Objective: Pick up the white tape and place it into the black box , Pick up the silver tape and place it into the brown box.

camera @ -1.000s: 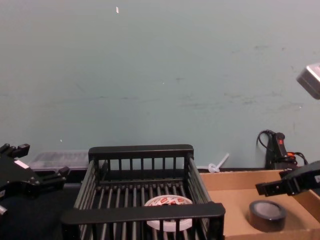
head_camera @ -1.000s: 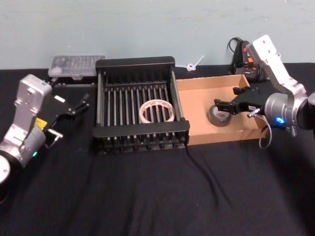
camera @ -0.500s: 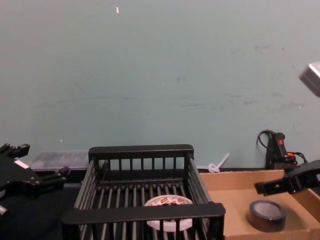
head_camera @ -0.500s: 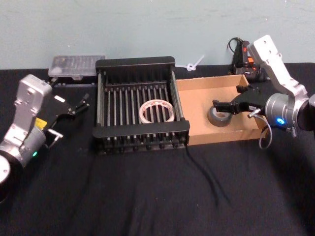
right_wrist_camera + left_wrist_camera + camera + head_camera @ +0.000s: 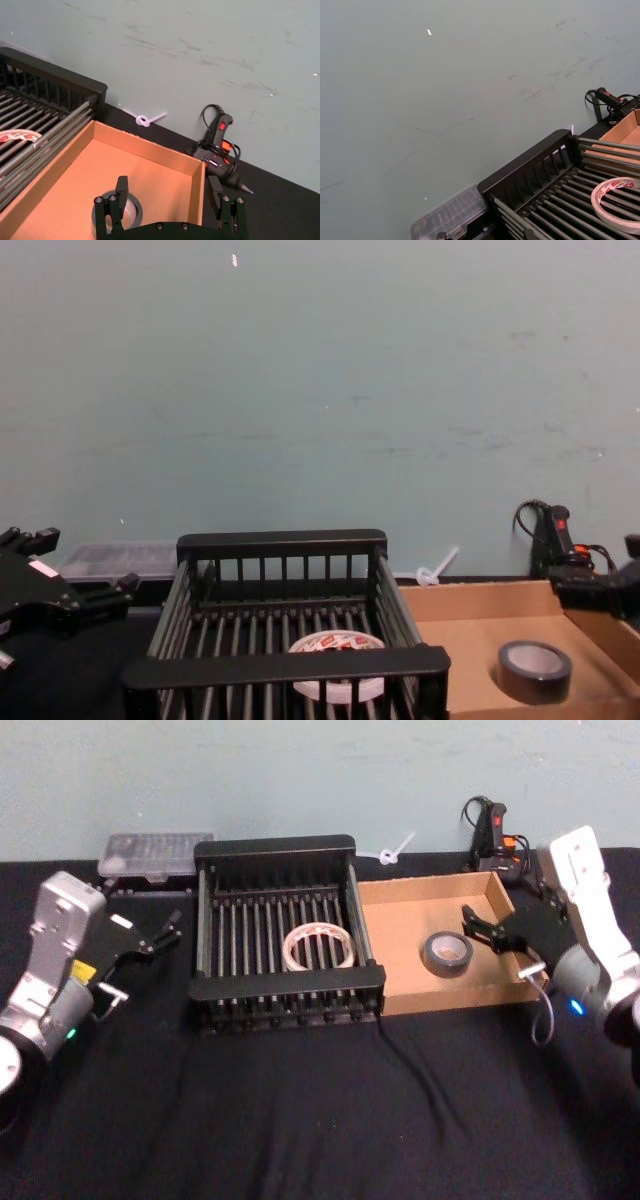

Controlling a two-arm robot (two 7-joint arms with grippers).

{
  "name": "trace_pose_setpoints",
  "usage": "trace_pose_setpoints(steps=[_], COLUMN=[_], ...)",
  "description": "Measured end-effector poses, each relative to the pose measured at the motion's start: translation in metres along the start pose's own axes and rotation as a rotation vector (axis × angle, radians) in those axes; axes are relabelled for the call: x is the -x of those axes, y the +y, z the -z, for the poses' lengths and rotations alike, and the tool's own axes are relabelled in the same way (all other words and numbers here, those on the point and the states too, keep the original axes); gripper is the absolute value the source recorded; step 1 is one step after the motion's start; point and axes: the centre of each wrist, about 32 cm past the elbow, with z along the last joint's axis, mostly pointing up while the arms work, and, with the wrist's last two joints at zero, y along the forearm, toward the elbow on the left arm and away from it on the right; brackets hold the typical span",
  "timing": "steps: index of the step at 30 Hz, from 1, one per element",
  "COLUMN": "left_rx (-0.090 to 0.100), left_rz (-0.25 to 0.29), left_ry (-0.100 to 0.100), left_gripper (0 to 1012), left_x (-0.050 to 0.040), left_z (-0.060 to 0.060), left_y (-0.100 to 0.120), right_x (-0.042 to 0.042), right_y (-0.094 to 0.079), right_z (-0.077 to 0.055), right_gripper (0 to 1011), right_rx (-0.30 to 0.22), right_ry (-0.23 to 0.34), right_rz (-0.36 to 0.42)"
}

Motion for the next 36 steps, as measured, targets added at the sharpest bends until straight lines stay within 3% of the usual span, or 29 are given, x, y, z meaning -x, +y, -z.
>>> trace_pose_setpoints(steps=[7,13,36], left_rx=[0.0,0.0,0.0], left_rz=[0.0,0.0,0.0], left_ry=[0.0,0.0,0.0], left_gripper=[1001,1001,1001], left_x=[0.0,0.0,0.0], left_z=[0.0,0.0,0.0], left_y=[0.0,0.0,0.0], right_x=[0.0154,0.0221,0.0222], right_y=[-0.02,-0.029,-0.029], right_z=[0.025,0.036,0.037], right_gripper=[1002,1002,1002], right_rx=[-0.029,-0.005,0.006], right_ry=[-0.001,0.011,0.013], right_rz=[0.076,0.097,0.099])
